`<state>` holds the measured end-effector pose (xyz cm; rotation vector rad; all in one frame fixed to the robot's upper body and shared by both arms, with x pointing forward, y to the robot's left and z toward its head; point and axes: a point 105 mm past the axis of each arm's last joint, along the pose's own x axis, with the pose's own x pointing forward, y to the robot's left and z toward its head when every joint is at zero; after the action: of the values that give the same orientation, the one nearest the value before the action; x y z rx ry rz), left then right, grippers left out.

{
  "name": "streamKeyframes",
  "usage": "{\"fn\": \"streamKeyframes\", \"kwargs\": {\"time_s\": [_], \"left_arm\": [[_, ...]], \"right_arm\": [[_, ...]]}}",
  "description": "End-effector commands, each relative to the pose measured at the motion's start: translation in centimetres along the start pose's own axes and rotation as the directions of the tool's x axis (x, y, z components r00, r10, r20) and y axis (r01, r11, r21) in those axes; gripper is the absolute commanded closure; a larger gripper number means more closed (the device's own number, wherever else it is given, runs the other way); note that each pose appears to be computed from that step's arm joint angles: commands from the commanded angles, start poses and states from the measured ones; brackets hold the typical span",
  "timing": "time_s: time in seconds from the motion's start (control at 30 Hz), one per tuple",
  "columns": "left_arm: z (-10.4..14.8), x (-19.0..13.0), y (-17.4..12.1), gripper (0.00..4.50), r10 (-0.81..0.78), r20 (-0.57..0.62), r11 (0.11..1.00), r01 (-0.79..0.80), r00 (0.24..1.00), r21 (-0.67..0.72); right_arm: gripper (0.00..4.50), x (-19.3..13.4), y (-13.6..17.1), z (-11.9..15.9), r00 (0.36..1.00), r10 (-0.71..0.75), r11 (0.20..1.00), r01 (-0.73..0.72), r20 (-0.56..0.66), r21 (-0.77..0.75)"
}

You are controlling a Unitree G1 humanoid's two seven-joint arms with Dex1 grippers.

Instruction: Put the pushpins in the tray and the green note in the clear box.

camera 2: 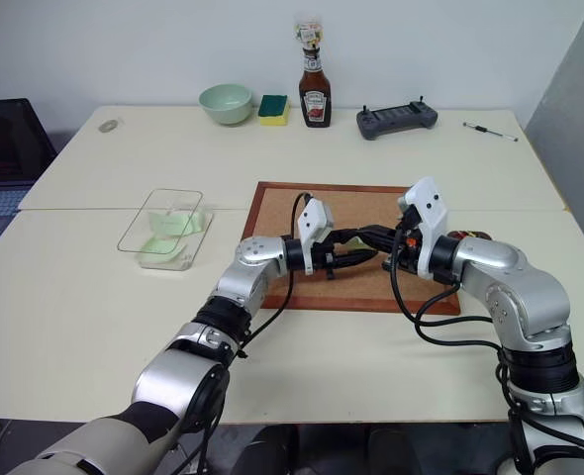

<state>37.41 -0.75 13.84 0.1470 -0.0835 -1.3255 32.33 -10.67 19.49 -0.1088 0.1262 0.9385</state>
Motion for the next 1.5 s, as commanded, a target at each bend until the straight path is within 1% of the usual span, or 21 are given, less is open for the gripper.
{"fn": "streamKeyframes", "kwargs": {"time_s": [0.03, 0.23, 0.27, 0.7, 1.5], "left_arm": [[0.9, 0.5, -0.1, 3.3, -0.021, 0.021, 1.0, 0.021, 1.0, 0.022], [1.0, 0.6, -0.1, 4.41, -0.03, 0.026, 0.999, 0.029, 0.999, 0.014], [1.0, 0.6, -0.2, 4.47, -0.031, 0.027, 0.999, 0.031, 0.999, 0.012], [0.7, 0.5, -0.3, 4.47, -0.03, 0.029, 0.999, 0.031, 0.999, -0.021], [0.3, 0.4, -0.3, 4.47, -0.016, 0.022, 0.999, 0.016, 1.0, -0.027]], "right_arm": [[4.5, -0.3, 0.5, 1.9, 0.998, 0.012, 0.999, -0.01, 0.063, -0.033], [4.5, -0.3, 0.6, 2.0, 0.998, 0.01, 1.0, -0.008, 0.063, -0.027], [4.5, -0.4, 0.6, 2.0, 0.998, 0.009, 1.0, -0.008, 0.063, -0.026], [4.5, -0.3, 0.5, 2.2, 0.997, -0.006, 1.0, 0.005, 0.071, 0.004], [4.5, -1.8, -1.6, 3.7, 0.99, -0.079, 0.997, 0.075, 0.114, 0.034]]}}
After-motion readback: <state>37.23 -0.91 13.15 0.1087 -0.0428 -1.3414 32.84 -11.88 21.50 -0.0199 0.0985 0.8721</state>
